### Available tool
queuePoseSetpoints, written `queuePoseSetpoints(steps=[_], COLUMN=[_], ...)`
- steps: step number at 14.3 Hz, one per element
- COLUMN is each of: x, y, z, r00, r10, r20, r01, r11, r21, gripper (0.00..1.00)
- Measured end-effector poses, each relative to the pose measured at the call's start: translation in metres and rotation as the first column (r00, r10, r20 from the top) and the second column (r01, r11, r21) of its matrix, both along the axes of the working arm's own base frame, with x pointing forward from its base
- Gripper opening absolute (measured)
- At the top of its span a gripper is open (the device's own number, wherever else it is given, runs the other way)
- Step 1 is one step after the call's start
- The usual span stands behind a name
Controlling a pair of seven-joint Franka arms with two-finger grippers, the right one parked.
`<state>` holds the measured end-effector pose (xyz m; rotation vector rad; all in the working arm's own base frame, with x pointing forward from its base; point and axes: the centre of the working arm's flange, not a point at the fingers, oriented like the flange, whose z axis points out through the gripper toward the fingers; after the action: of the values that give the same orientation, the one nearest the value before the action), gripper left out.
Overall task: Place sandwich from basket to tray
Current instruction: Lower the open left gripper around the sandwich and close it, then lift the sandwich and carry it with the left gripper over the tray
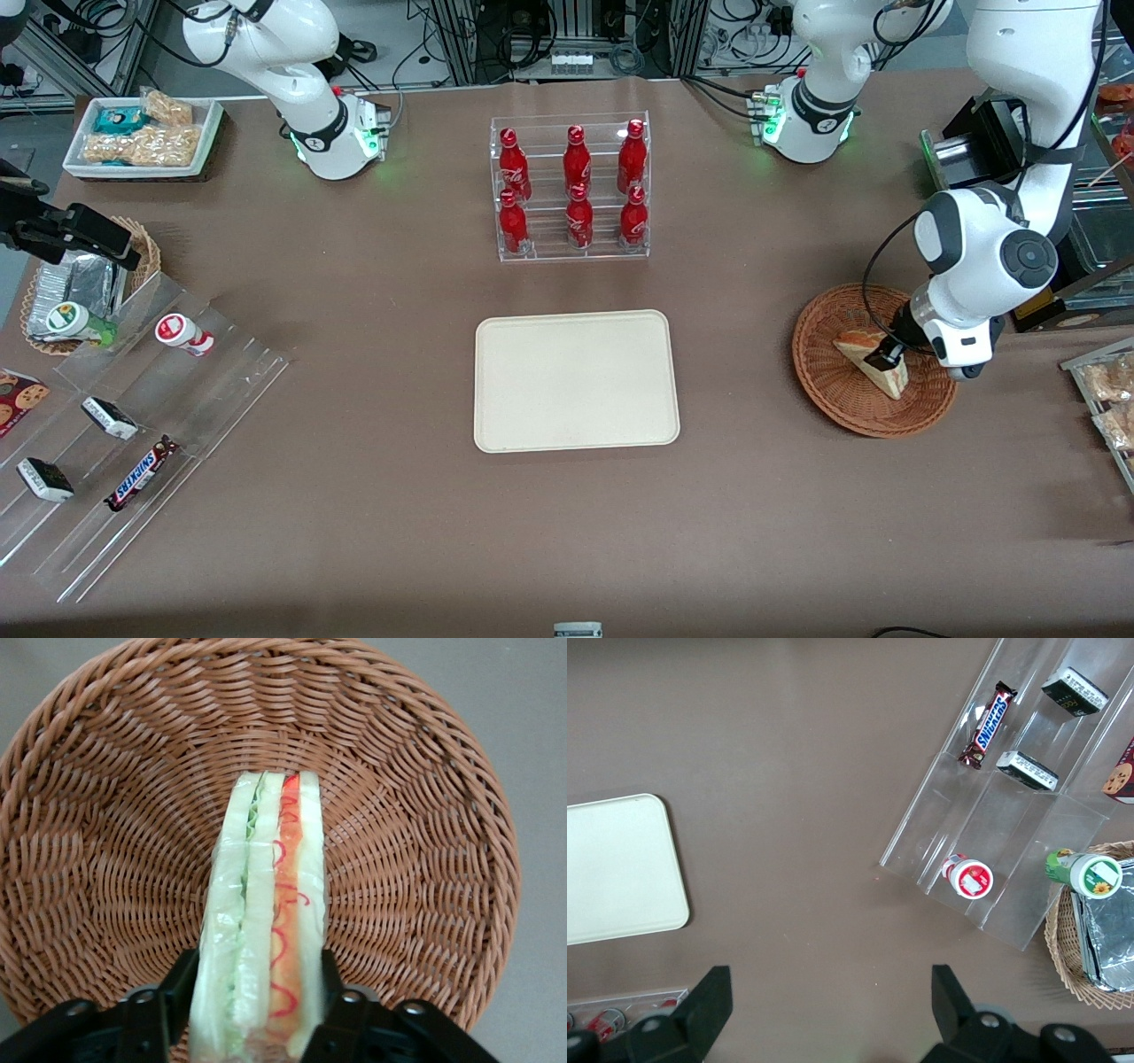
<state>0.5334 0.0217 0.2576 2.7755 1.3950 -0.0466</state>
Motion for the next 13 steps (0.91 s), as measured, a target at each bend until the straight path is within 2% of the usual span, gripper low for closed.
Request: queuePoseSetpoints(steps=[2, 4, 7, 8, 10, 13], x=[0.005, 0.015, 0.039, 0.046, 0.053, 0.049], y=[0.0, -0.004, -0.026, -0.043, -0.091, -0.19], z=[0.006, 0.021, 0.068, 0.085, 0.105, 0.108], r00=[1.0, 1.0, 0.995, 0.993, 0.988, 0.961], r10=[0.005, -0.004, -0.052, -0.081, -0.141, -0.272], r20=[0.01, -0.02, -0.088, -0.089, -0.065, -0.045], r01=[-0.005, 0.004, 0.051, 0.079, 0.138, 0.268], r11=[1.0, 1.0, 0.998, 0.996, 0.989, 0.96], r21=[0.0, -0.006, -0.022, -0.028, -0.051, -0.076], gripper=[0.35, 0.23, 0.22, 0.22, 0.22, 0.22])
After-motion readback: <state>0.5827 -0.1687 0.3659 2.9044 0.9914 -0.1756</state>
